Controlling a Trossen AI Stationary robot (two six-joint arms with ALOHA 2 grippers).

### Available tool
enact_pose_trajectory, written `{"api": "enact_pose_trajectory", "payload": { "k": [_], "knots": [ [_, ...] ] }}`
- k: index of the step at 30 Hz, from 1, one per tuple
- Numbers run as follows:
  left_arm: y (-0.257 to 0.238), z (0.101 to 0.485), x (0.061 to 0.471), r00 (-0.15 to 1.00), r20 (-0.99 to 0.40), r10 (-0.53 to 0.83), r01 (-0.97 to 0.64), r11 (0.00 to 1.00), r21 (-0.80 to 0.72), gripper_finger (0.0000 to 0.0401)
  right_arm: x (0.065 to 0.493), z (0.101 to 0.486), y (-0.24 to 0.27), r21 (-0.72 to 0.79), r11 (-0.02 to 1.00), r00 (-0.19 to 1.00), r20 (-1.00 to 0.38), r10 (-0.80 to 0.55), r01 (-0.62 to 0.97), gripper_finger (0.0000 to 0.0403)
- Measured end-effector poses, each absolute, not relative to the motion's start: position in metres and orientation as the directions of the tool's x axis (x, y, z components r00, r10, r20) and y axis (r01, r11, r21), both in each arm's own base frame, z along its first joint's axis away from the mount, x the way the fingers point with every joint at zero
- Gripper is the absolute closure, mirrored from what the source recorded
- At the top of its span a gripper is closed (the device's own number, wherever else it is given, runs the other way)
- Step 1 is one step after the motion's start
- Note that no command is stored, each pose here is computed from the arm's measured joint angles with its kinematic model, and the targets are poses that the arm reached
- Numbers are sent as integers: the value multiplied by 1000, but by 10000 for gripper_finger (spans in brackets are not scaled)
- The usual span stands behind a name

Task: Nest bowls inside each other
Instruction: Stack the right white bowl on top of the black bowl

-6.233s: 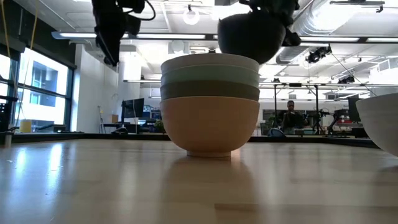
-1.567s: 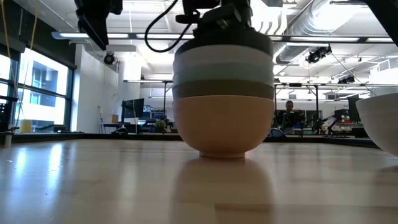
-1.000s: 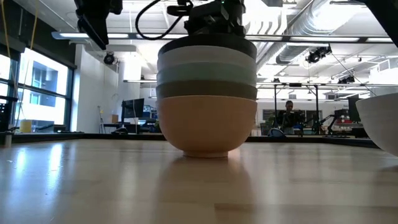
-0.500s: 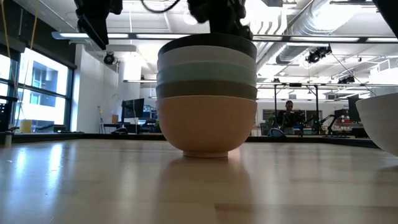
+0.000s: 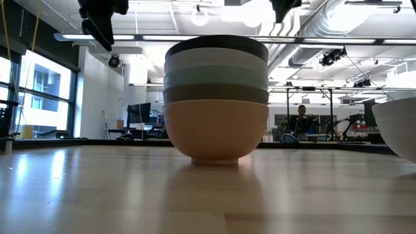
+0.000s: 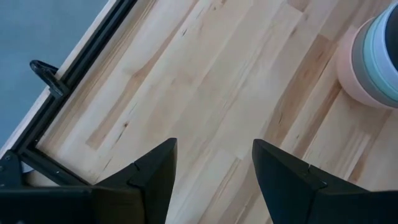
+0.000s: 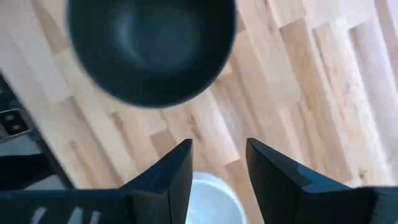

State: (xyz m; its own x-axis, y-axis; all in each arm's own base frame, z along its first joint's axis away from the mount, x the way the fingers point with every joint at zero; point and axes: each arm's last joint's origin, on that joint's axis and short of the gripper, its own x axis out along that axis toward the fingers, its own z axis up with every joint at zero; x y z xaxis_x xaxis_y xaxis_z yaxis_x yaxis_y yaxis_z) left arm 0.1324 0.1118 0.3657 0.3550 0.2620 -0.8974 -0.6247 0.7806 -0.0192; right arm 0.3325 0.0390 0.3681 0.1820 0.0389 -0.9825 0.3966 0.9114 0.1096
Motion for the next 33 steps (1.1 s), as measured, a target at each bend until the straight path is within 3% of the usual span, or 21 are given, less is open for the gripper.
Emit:
{"api": "enact_pose_trajectory", "payload": {
  "k": [8, 14, 20, 28, 33],
  "knots": [
    [112, 366, 132, 356, -898, 259, -629, 777, -25, 201, 323, 372, 67, 159, 898, 185, -979, 89, 411, 260],
    [111, 366, 132, 355, -899, 258, -629, 777, -25, 201, 297, 342, 90, 133, 841, 21, -989, 144, 524, 261],
    [112, 366, 132, 356, -898, 258, -616, 787, -18, 201, 244, 321, 101, 25, 709, -93, -988, 127, 705, 261],
    [113, 367, 134, 377, -885, 273, -616, 788, -19, 201, 189, 307, 104, 41, 539, -16, -995, 101, 841, 261],
    [115, 369, 137, 421, -865, 273, -620, 783, -55, 201, 172, 284, 104, -20, 496, -62, -996, 68, 868, 261]
  ]
}}
